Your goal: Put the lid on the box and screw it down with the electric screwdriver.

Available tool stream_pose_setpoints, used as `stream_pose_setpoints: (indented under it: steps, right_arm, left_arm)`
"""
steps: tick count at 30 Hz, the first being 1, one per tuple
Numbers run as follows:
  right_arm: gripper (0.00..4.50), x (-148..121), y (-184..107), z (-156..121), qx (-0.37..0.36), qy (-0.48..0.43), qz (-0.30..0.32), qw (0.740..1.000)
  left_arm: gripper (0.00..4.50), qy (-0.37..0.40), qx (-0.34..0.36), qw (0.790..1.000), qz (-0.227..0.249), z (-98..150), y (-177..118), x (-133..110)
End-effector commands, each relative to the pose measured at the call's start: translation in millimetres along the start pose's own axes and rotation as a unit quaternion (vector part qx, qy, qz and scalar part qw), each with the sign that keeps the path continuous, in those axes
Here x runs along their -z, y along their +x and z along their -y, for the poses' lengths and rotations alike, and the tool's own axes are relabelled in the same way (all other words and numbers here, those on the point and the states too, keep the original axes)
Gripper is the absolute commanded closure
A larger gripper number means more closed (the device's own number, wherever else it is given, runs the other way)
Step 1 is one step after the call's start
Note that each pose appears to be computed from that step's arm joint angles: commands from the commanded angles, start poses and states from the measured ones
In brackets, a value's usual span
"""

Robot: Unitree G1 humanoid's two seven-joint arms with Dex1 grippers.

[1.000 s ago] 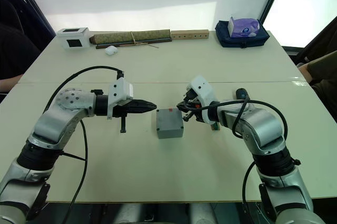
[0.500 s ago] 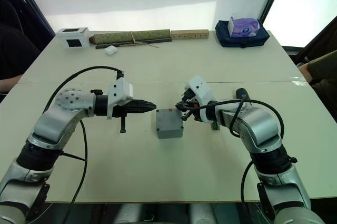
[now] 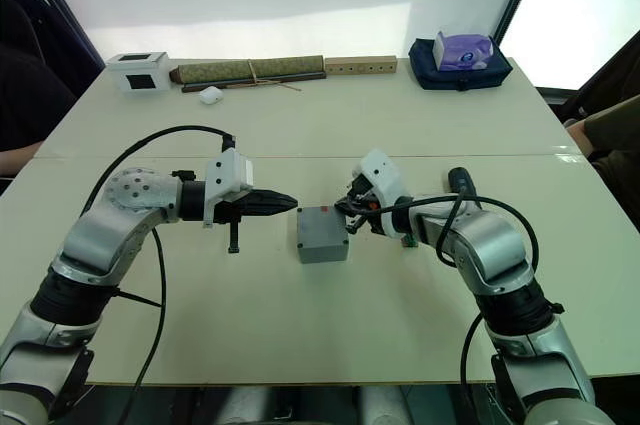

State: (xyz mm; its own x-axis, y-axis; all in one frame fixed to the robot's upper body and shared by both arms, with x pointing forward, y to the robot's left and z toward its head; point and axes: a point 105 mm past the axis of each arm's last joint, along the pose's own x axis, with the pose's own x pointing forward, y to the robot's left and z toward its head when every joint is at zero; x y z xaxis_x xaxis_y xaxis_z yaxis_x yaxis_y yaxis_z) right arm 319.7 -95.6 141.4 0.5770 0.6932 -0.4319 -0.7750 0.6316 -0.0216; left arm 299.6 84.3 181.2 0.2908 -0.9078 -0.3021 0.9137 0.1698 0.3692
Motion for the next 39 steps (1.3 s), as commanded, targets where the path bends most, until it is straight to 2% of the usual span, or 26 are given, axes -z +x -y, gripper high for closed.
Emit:
stream_pose_setpoints:
  steps: [1, 9, 10, 15, 17, 20, 23, 25, 28, 33, 39]
  right_arm:
    - [3.26, 3.3, -2.9, -1.6, -0.005, 0.001, -0.005, 1.0]
    - [0.16, -16.6, -28.2, 0.4, 0.016, -0.039, 0.01, 0.999]
    - [0.05, -20.7, -34.0, 2.7, 0.023, -0.041, 0.012, 0.999]
    - [0.05, -28.6, -58.9, 17.0, 0.064, -0.035, 0.002, 0.997]
    - [0.05, -18.7, -81.5, 35.8, 0.11, 0.005, -0.053, 0.993]
    - [0.05, 4.0, -118.5, 65.8, 0.192, 0.058, -0.169, 0.965]
    - [0.05, 12.8, -138.3, 85.9, 0.237, 0.088, -0.214, 0.944]
    - [0.05, 19.5, -144.3, 94.4, 0.252, 0.102, -0.24, 0.932]
    - [0.05, 28.2, -146.9, 96.8, 0.236, 0.13, -0.272, 0.924]
    - [0.05, 27.4, -142.1, 103.3, 0.229, 0.151, -0.292, 0.916]
    - [0.05, 42.5, -139.5, 115.7, 0.235, 0.198, -0.323, 0.895]
  left_arm:
    - [4.5, 0.016, 0.001, 1.0, 0.003, 1.6, -1.3, -7.0]
    - [4.5, 0.014, 0.007, 1.0, 0.021, 2.5, 2.9, -13.3]
    - [4.5, 0.013, 0.009, 0.999, 0.028, 2.7, 3.7, -15.7]
    - [4.5, 0.009, 0.014, 0.998, 0.057, 3.4, 7.9, -26.8]
    - [4.5, 0.01, 0.029, 0.997, 0.077, 7.5, 10.2, -34.8]
    - [4.5, 0.014, 0.05, 0.994, 0.096, 13.4, 13.5, -41.9]
    - [4.5, 0.017, 0.053, 0.993, 0.1, 13.7, 16.9, -43.2]
    - [4.5, 0.016, 0.052, 0.994, 0.1, 13.4, 19.2, -42.0]
    - [4.5, 0.016, 0.053, 0.993, 0.103, 14.9, 22.3, -41.7]
    - [4.5, 0.015, 0.051, 0.992, 0.113, 19.6, 25.3, -43.9]
    - [4.5, 0.013, 0.04, 0.992, 0.121, 22.9, 24.3, -47.5]
